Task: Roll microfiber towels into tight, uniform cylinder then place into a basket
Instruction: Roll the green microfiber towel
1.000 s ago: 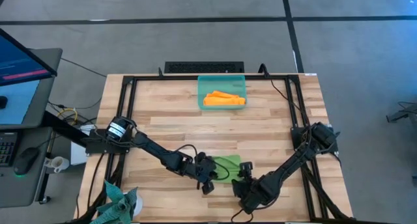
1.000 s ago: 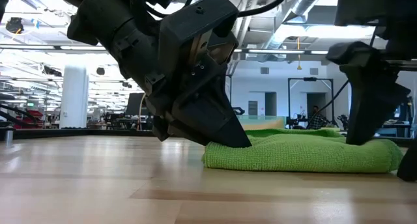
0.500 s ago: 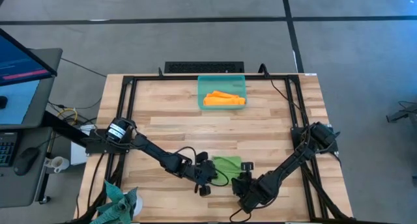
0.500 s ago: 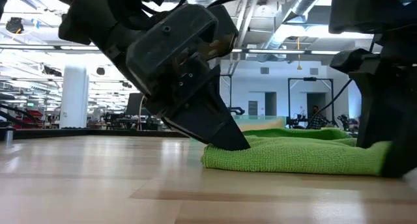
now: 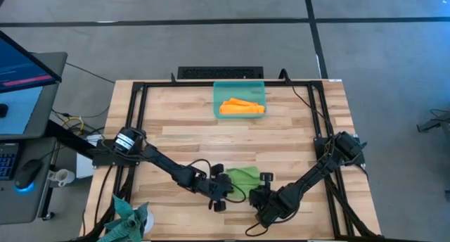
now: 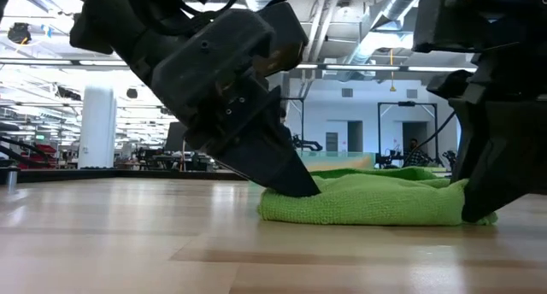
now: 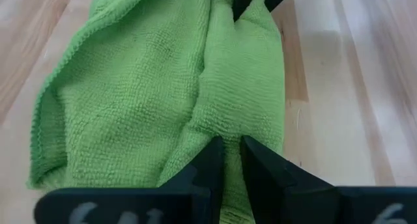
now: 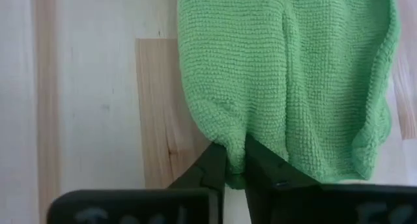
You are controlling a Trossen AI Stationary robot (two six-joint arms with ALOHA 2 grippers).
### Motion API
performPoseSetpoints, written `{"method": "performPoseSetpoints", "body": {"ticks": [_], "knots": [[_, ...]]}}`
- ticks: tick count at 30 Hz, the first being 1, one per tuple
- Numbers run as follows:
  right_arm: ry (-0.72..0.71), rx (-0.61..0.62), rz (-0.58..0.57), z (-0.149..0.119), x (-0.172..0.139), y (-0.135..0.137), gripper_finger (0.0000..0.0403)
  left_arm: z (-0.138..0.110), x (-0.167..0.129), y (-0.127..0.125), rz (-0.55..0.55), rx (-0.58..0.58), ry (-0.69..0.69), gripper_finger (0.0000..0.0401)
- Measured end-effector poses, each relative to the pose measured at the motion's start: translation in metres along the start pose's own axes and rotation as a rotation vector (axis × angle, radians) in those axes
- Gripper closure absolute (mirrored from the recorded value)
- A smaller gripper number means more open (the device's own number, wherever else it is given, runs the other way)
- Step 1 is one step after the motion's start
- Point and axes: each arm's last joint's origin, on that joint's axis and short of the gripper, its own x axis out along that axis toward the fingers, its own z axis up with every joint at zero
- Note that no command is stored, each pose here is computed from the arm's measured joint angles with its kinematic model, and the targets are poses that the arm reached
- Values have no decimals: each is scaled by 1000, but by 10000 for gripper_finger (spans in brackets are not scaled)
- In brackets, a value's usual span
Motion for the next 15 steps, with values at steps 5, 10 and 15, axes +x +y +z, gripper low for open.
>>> {"method": "performPoseSetpoints", "body": {"ticks": [5, 10, 15], "knots": [[-4, 2, 2, 0, 0, 0, 361, 5, -20, -7, 74, 44, -16, 352], [-6, 3, 1, 0, 0, 0, 373, 5, -44, -18, 258, 207, -82, 352], [-7, 4, 1, 0, 0, 0, 359, -1, -53, -30, 383, 395, -125, 352]]}}
